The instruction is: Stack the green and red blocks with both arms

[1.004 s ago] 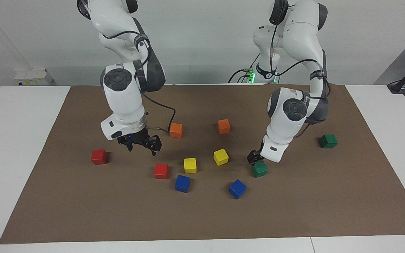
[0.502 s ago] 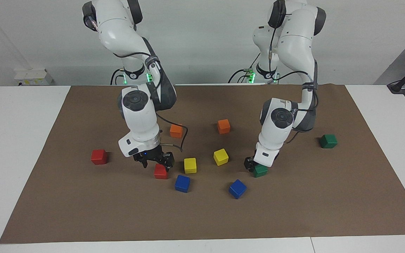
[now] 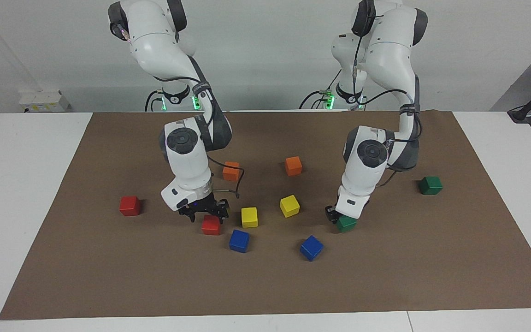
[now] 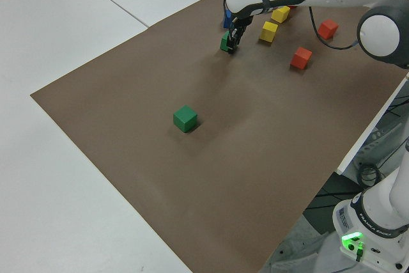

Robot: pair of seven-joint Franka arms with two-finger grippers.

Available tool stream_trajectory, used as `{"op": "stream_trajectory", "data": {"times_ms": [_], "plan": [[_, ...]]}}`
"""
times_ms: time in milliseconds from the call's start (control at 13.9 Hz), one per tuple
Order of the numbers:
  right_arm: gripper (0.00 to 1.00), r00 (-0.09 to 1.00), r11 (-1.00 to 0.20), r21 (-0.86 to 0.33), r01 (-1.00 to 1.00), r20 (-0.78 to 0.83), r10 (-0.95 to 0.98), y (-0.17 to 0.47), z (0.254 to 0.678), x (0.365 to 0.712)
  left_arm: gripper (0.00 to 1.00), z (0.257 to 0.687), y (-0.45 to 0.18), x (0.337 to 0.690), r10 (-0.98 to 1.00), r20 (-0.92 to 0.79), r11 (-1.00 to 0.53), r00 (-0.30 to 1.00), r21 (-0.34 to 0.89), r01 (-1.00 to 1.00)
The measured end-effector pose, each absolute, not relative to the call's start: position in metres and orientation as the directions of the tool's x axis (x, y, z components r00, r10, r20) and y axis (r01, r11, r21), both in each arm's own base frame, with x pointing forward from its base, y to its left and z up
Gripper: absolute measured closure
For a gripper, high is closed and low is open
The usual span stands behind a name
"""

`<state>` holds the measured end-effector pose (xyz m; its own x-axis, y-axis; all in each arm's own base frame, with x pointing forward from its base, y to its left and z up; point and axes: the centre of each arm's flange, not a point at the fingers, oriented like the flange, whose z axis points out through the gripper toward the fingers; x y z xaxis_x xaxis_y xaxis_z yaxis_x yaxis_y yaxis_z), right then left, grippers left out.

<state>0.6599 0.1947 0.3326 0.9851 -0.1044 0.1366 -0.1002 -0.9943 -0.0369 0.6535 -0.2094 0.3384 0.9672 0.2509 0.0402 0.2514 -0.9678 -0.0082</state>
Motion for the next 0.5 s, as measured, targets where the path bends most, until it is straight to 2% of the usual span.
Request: {"op": "stream_trajectory", "data": {"times_ms": [287, 502], "plan": [[0.04, 0.985, -0.995, -0.042, -0.088, 0.146, -0.093, 0.194, 0.313, 0.65, 0.45, 0.392, -0.103, 0.659, 0.151, 0.012, -0.988, 0.988, -0.031, 0.151], [0.04, 0.986, -0.996, -0.041, -0.085, 0.143, -0.09, 0.194, 0.312, 0.647, 0.45, 0.411, 0.001, 0.641, 0.016, -0.018, -0.999, 1.0, -0.028, 0.015]]}}
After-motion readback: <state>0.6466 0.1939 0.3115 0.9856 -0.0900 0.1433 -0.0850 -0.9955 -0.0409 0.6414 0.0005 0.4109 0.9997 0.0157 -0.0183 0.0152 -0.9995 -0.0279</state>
